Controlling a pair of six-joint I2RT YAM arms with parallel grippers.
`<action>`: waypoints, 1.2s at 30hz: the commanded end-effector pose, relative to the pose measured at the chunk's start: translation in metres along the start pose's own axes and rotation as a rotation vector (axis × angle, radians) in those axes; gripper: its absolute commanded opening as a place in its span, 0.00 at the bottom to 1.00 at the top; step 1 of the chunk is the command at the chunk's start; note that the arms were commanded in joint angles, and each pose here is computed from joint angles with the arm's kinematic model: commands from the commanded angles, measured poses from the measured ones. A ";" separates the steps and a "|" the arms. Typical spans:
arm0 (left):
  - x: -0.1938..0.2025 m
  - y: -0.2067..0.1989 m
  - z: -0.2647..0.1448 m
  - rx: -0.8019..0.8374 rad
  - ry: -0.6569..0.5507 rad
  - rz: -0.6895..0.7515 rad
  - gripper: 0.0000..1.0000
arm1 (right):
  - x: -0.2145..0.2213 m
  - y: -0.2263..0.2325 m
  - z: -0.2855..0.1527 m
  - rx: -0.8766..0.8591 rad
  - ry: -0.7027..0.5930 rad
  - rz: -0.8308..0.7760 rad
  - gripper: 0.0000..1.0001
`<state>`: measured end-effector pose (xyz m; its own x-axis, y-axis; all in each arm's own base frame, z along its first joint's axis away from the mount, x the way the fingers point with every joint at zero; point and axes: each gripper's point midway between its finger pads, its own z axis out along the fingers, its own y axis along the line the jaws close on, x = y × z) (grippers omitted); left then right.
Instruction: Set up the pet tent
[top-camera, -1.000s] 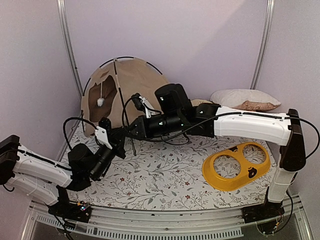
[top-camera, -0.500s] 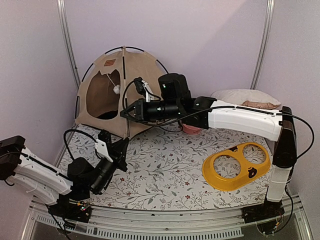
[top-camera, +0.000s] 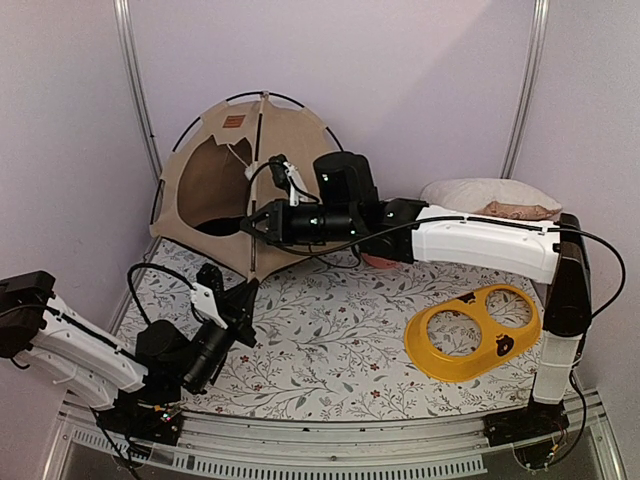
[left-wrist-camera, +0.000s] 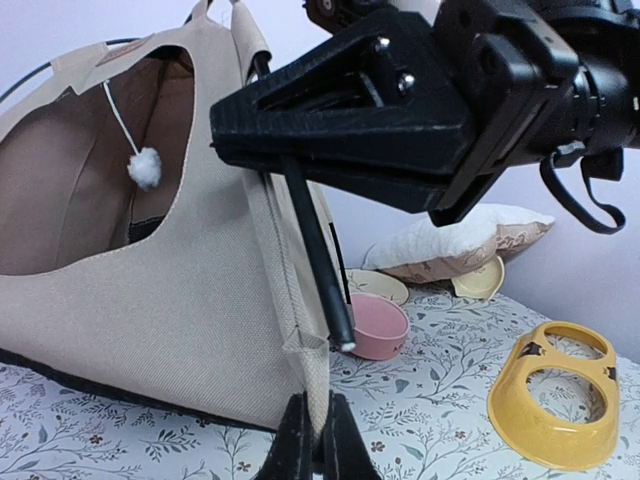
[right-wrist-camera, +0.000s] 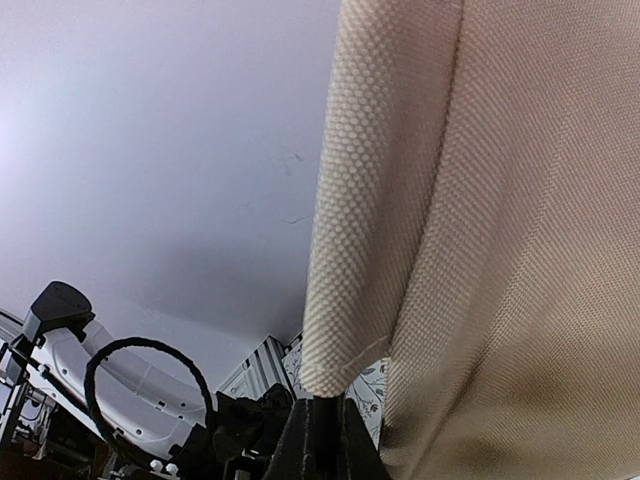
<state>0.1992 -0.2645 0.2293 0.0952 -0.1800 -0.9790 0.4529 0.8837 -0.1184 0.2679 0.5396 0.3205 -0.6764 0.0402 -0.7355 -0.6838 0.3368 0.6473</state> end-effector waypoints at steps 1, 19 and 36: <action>0.015 -0.032 -0.016 0.141 0.046 0.053 0.00 | -0.066 -0.018 -0.013 0.076 -0.267 -0.036 0.00; 0.015 -0.024 -0.023 0.122 0.048 0.036 0.00 | -0.063 -0.035 -0.013 0.147 -0.287 -0.051 0.00; 0.000 -0.020 -0.015 0.105 0.016 0.019 0.00 | -0.033 -0.029 0.007 0.142 -0.207 -0.092 0.00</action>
<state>0.1920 -0.2610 0.2259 0.0906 -0.1588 -0.9831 0.4479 0.8882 -0.1022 0.2719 0.5450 0.3065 -0.6234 0.0727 -0.7785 -0.6955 0.4036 0.5945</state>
